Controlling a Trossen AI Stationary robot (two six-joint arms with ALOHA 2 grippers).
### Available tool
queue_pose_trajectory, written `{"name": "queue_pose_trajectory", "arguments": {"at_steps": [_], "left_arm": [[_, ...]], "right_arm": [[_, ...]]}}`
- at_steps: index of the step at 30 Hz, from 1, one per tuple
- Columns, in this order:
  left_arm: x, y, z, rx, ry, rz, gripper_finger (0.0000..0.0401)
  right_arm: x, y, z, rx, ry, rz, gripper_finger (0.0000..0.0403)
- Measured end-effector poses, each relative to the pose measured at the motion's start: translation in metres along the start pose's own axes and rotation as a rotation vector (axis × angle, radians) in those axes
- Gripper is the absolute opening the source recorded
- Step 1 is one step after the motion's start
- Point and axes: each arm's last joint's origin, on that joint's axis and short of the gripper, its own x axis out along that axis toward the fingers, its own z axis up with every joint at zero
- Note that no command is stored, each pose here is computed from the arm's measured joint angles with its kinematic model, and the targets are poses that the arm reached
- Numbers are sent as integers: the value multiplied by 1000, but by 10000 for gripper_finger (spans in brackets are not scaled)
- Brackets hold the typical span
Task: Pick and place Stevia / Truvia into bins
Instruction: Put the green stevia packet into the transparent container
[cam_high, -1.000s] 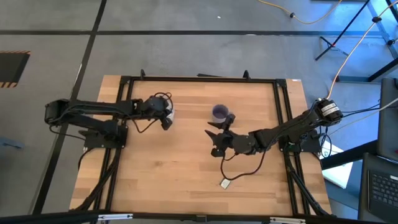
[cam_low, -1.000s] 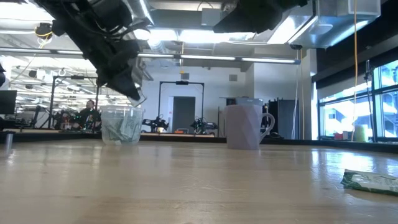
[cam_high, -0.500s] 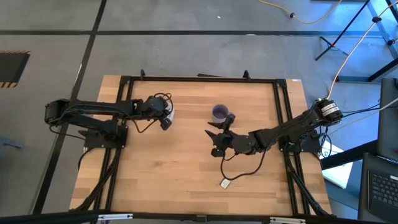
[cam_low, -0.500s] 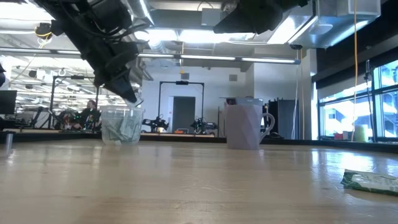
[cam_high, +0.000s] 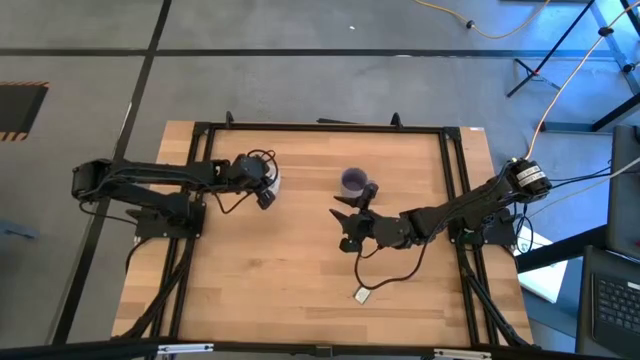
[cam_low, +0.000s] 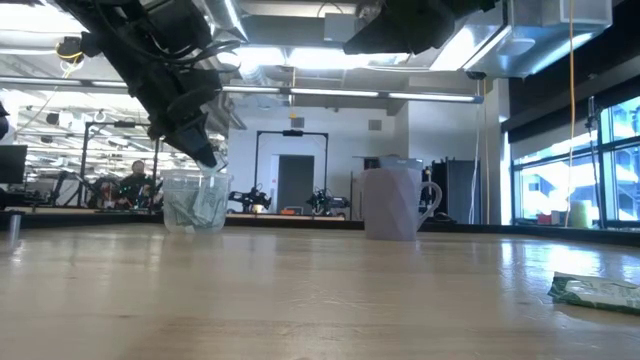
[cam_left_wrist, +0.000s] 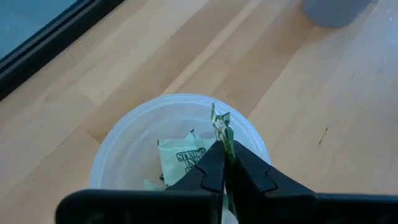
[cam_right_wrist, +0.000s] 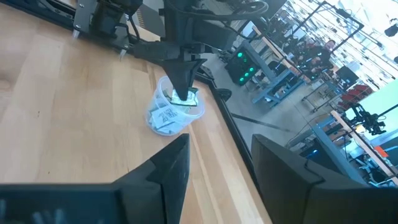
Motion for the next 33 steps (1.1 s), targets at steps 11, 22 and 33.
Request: {"name": "queue_pose_trajectory", "arguments": {"at_steps": [11,22,33], "left_arm": [[20,-3,-7,17,79,48,12],[21,-1,-6,27,62,88,56],[-13,12,8,-18,-100,66,93]], "right_arm": [[0,1,-2,-13,12,5,174],[0,1,-3,-19,18,7,174],[0,2,-3,66,22,14,174]]}}
